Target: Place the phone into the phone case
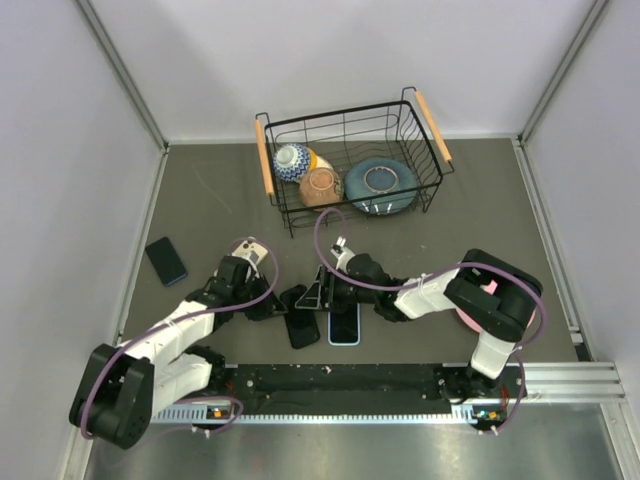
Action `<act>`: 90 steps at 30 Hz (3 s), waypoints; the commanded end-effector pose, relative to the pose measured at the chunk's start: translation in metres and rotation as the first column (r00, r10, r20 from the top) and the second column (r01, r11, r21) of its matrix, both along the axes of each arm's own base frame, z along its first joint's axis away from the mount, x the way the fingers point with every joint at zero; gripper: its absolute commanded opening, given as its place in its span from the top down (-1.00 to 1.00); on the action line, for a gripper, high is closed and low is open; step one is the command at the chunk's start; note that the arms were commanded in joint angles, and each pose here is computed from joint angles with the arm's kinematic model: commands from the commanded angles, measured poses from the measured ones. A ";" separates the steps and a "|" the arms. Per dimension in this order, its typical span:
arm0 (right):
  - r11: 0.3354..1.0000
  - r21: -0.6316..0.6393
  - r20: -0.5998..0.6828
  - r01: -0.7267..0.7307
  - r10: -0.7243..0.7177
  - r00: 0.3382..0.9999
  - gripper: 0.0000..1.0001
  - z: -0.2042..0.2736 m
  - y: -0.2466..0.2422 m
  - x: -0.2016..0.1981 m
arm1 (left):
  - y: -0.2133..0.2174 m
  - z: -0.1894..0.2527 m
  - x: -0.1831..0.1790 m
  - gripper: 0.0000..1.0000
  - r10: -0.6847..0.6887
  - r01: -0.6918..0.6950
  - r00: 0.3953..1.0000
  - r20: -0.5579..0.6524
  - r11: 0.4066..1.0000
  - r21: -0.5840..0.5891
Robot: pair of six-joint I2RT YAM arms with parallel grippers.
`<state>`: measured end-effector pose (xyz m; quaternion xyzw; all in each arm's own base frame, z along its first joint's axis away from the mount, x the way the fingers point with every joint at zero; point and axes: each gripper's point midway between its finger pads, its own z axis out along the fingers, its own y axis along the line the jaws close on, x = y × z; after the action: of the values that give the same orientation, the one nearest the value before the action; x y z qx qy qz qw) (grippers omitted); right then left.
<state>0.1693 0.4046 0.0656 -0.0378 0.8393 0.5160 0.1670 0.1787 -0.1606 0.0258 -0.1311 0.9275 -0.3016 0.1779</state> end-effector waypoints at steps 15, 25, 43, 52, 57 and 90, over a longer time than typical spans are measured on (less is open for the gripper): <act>0.958 0.269 0.127 -0.099 0.066 0.990 -0.05 0.069 0.022 -0.005 | -0.009 0.000 -0.005 0.55 -0.035 0.034 0.999 -0.024 0.999 -0.033; 0.954 0.284 0.125 -0.101 0.068 0.990 -0.12 0.071 0.023 -0.005 | -0.006 0.006 -0.002 0.16 -0.030 0.030 1.000 -0.003 0.999 -0.017; 0.947 0.309 0.124 -0.085 0.049 0.991 0.20 0.073 0.019 -0.006 | -0.021 0.020 -0.005 0.34 -0.080 0.086 0.996 0.049 0.989 -0.122; 0.947 0.312 0.107 -0.076 0.044 0.993 0.76 0.068 0.020 -0.005 | -0.021 0.018 -0.006 0.22 -0.083 0.088 0.996 0.045 0.989 -0.120; 0.967 0.254 0.084 -0.022 0.000 0.996 1.00 0.055 0.016 0.002 | -0.022 0.019 -0.004 0.19 -0.089 0.094 0.995 0.044 0.989 -0.118; 0.989 0.145 0.315 0.017 -0.062 0.947 1.00 0.110 -0.035 0.013 | -0.029 0.124 0.001 -0.40 -0.169 0.247 0.904 0.393 0.956 -0.158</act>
<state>0.1779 0.3791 0.1179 -0.0634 0.8208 0.5138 0.2416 0.1797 -0.1805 0.1034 -0.0447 0.8831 -0.3903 0.2565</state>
